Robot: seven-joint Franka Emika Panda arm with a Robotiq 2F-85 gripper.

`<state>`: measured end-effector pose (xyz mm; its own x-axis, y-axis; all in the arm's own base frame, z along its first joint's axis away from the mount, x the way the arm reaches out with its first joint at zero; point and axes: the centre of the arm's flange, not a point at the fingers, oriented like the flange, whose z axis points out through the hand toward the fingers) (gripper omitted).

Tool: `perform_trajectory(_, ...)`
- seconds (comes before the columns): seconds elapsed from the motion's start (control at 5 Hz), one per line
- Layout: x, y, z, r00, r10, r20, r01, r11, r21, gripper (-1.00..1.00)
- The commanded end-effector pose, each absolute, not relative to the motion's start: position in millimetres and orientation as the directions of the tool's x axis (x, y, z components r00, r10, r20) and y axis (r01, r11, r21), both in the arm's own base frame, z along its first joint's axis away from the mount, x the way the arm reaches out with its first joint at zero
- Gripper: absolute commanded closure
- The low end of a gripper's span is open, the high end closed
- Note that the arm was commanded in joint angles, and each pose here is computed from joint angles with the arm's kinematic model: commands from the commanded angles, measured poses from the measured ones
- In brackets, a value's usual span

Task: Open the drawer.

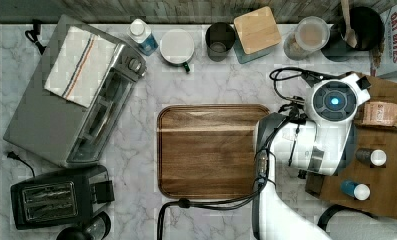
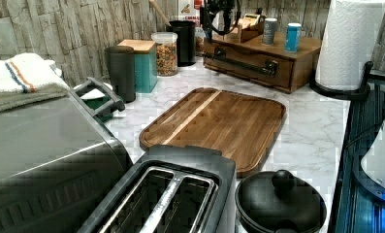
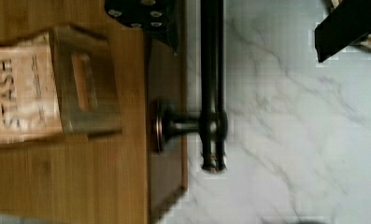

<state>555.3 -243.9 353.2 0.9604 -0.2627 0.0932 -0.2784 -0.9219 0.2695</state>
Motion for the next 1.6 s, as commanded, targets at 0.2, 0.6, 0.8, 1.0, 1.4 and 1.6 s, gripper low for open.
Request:
perform_trajectory(0.2,509.2,-277.0,338.4,0.873,-0.459,0.165,-0.483,-0.863,0.151,-1.00)
perform_trajectory(0.6,500.4,-256.3,314.2,0.849,-0.502,0.164,-0.524,-0.840,0.142,-1.00)
perform_trajectory(0.8,490.5,-273.4,301.2,0.873,-0.454,0.175,-0.481,-0.861,0.166,-1.00)
perform_trajectory(1.0,485.4,-284.7,289.7,0.888,-0.419,0.187,-0.451,-0.873,0.187,-1.00)
perform_trajectory(1.4,493.5,-273.9,262.8,0.883,-0.419,0.213,-0.453,-0.880,0.143,-1.00)
perform_trajectory(1.6,501.2,-270.3,256.2,0.889,-0.401,0.220,-0.436,-0.889,0.142,-1.00)
